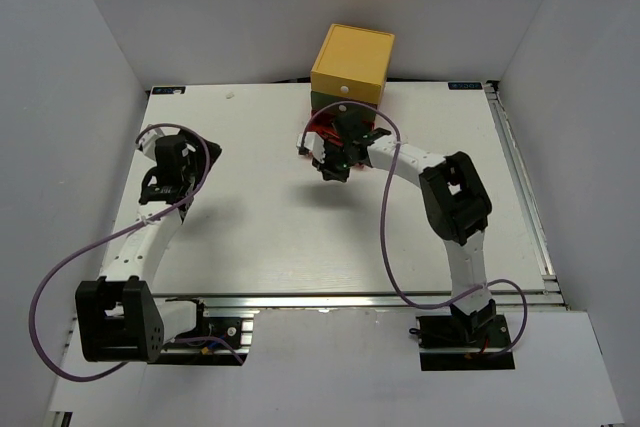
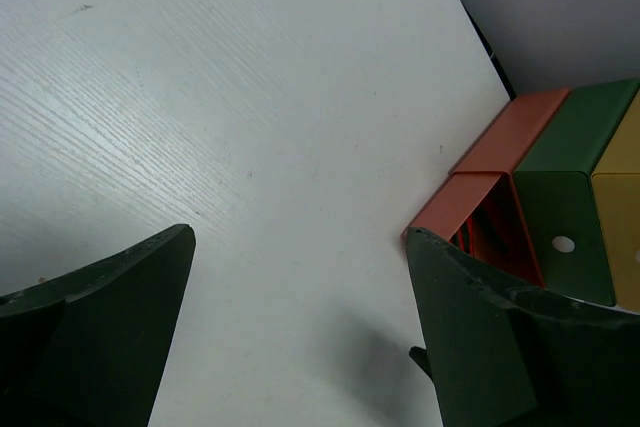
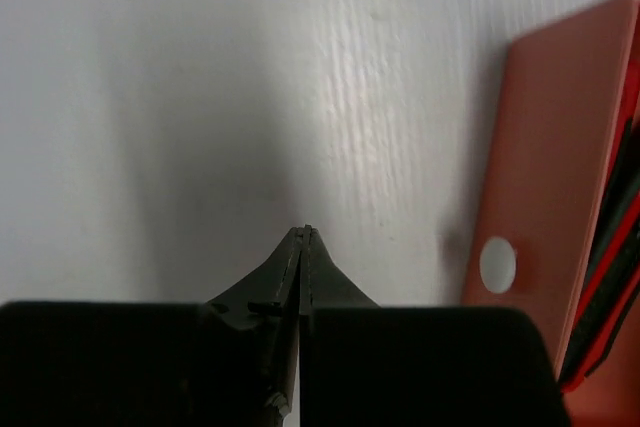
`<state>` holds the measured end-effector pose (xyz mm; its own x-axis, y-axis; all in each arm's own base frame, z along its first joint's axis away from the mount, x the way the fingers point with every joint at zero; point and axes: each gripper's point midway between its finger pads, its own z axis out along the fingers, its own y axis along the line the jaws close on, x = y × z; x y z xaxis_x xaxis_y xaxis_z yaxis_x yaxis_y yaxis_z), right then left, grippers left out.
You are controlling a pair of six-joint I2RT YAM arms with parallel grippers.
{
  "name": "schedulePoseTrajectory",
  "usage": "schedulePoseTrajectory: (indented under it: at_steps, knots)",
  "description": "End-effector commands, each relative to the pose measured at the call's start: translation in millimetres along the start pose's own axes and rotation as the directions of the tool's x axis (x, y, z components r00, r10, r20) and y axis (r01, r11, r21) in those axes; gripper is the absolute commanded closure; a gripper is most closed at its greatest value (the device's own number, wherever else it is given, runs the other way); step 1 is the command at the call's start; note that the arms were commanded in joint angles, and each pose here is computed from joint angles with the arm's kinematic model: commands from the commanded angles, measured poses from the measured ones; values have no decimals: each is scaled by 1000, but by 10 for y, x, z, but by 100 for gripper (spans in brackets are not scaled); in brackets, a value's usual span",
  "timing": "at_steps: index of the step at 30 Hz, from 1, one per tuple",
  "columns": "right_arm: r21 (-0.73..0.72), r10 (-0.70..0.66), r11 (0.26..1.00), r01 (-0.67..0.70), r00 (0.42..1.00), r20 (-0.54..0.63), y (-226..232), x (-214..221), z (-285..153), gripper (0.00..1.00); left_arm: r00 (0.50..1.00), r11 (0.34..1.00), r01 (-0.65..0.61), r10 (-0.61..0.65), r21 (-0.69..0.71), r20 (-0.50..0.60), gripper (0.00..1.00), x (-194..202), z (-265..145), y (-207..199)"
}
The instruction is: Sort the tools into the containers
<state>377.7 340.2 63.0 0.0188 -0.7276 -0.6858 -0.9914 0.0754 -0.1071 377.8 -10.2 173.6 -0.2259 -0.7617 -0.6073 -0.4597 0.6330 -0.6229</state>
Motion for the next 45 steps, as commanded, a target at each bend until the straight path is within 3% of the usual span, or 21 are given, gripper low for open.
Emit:
schedulePoseTrajectory:
  at_steps: [1, 3, 4, 6, 7, 10, 17, 21, 26, 31, 35, 37, 38, 40, 42, 45]
  knots:
    - [226, 44, 974, -22, 995, -93, -521, 142, -48, 97, 1000, 1000, -1, 1, 7, 11, 2, -38, -53, 12]
    - [277, 52, 961, -8, 987, -151, -632, 294, -11, 89, 1000, 1000, -2, 2, 9, 7, 2, -33, -38, 7]
    - [311, 47, 950, 4, 987, -155, -712, 310, -8, 77, 1000, 1000, -2, 2, 13, 8, 2, -45, -38, -12]
    - [387, 58, 922, 17, 982, -180, -868, 383, -64, 65, 1000, 1000, -3, 3, 17, 4, 2, -39, -27, -24]
    - [419, 50, 908, 24, 985, -164, -953, 349, -79, 46, 1000, 1000, -3, 3, 17, 1, 2, -34, -24, -23]
    - [449, 53, 893, 28, 985, -166, -1055, 387, -102, 22, 1000, 1000, -2, 2, 21, 1, 2, -29, -18, -28]
    - [532, 86, 846, 21, 981, -176, -1322, 400, -139, 17, 1000, 1000, 2, -2, 31, -5, 2, -20, 0, -52]
    - [622, 119, 783, 20, 976, -181, -1523, 477, -201, 11, 1000, 999, 5, -5, 33, -6, 2, -7, -10, -40]
    - [740, 156, 671, 39, 969, -192, -1787, 593, -339, 11, 1000, 999, 19, -19, 47, 15, 2, -36, -58, -48]
    - [778, 140, 623, 74, 969, -205, -1852, 629, -410, 11, 1000, 999, 16, -17, 49, 23, 2, -50, -97, -47]
    - [755, 143, 652, 70, 967, -213, -1763, 651, -410, 11, 999, 998, 20, -22, 52, 27, 2, -55, -121, -39]
    - [654, 99, 756, 30, 982, -159, -1575, 438, -366, 11, 999, 998, 21, -23, 61, 31, 2, -63, -137, -55]
    - [519, 65, 855, 5, 991, -116, -1283, 265, -353, 11, 999, 997, 22, -24, 69, 35, 2, -76, -154, -71]
    - [350, 17, 937, -1, 999, -44, -919, 54, -392, 11, 999, 996, 16, -20, 93, 45, 2, -104, -178, -117]
    - [186, 14, 982, -32, 995, 99, -496, -297, -593, 11, 998, 991, 9, -17, 131, 63, 2, -151, -226, -194]
    - [99, 135, 981, -168, 951, 279, -246, -715, -1030, 11, 997, 975, -10, -9, 223, 80, 2, -203, -310, -372]
